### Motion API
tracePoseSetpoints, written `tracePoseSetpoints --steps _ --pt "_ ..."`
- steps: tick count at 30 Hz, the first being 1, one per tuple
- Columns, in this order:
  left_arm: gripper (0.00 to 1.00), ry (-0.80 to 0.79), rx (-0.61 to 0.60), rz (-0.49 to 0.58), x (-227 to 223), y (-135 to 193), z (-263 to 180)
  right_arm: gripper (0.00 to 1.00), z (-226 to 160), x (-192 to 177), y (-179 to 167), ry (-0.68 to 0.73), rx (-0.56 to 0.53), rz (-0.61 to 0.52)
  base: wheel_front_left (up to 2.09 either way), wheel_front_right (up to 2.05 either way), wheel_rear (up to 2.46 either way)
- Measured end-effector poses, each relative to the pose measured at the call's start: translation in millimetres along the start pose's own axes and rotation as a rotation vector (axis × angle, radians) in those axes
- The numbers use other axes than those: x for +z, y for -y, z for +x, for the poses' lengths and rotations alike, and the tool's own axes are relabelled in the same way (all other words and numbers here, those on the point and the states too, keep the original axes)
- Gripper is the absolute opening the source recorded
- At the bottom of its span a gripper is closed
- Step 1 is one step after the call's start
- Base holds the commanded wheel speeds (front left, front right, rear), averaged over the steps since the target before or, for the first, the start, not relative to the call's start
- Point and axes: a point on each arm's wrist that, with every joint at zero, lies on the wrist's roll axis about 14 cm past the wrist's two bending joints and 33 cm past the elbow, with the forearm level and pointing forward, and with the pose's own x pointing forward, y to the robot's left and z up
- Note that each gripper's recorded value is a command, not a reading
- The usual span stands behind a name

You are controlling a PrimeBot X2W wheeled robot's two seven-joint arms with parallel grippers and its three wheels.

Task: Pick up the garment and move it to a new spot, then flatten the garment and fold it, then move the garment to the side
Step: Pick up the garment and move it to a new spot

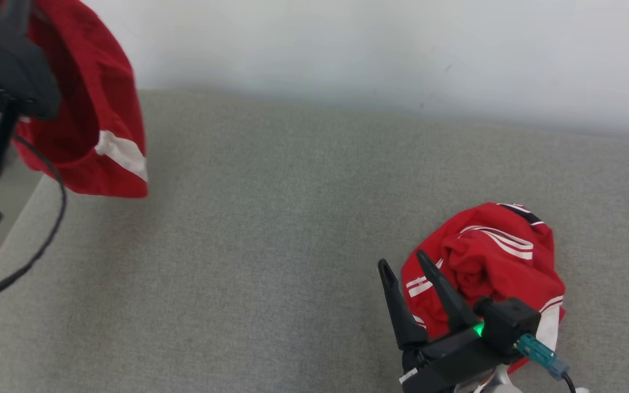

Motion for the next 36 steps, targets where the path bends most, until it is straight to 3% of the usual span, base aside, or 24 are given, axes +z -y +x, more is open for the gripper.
tracePoseSetpoints --steps 6,11,16,17,18,19,25,30,36 --pt "0.0 -0.041 0.109 -0.047 -39 -36 8 1.0 16 -12 -2 -0.04 0.034 -0.011 0.0 0.0 0.0" --pt "0.0 -0.223 0.209 -0.089 -131 -55 6 1.0 32 -25 5 -0.079 0.042 -0.018 0.0 0.0 0.0" --pt "0.0 -0.411 0.261 -0.115 -218 -52 -6 1.0 39 -43 16 -0.123 0.033 -0.002 0.0 0.0 0.0" --pt "0.25 -0.45 0.272 -0.117 -234 -51 -9 1.0 40 -46 19 -0.131 0.027 0.0 0.0 0.0 0.0" --pt "0.73 -0.487 0.28 -0.12 -248 -49 -12 1.0 40 -50 22 -0.139 0.021 0.003 0.0 0.0 0.0" --pt "1.0 -0.519 0.279 -0.127 -261 -45 -14 1.0 40 -52 25 -0.145 0.013 0.006 0.0 0.0 0.0" --pt "1.0 -0.616 0.235 -0.187 -296 -14 -10 1.0 32 -55 44 -0.152 -0.041 0.004 0.0 0.0 0.0" --pt "1.0 -0.521 0.194 -0.196 -263 -10 9 1.0 26 -48 43 -0.126 -0.053 0.013 0.0 0.0 0.0" --pt "1.0 -0.482 0.119 -0.132 -226 -1 7 1.0 15 -35 34 -0.095 -0.054 0.015 0.0 0.0 0.0"
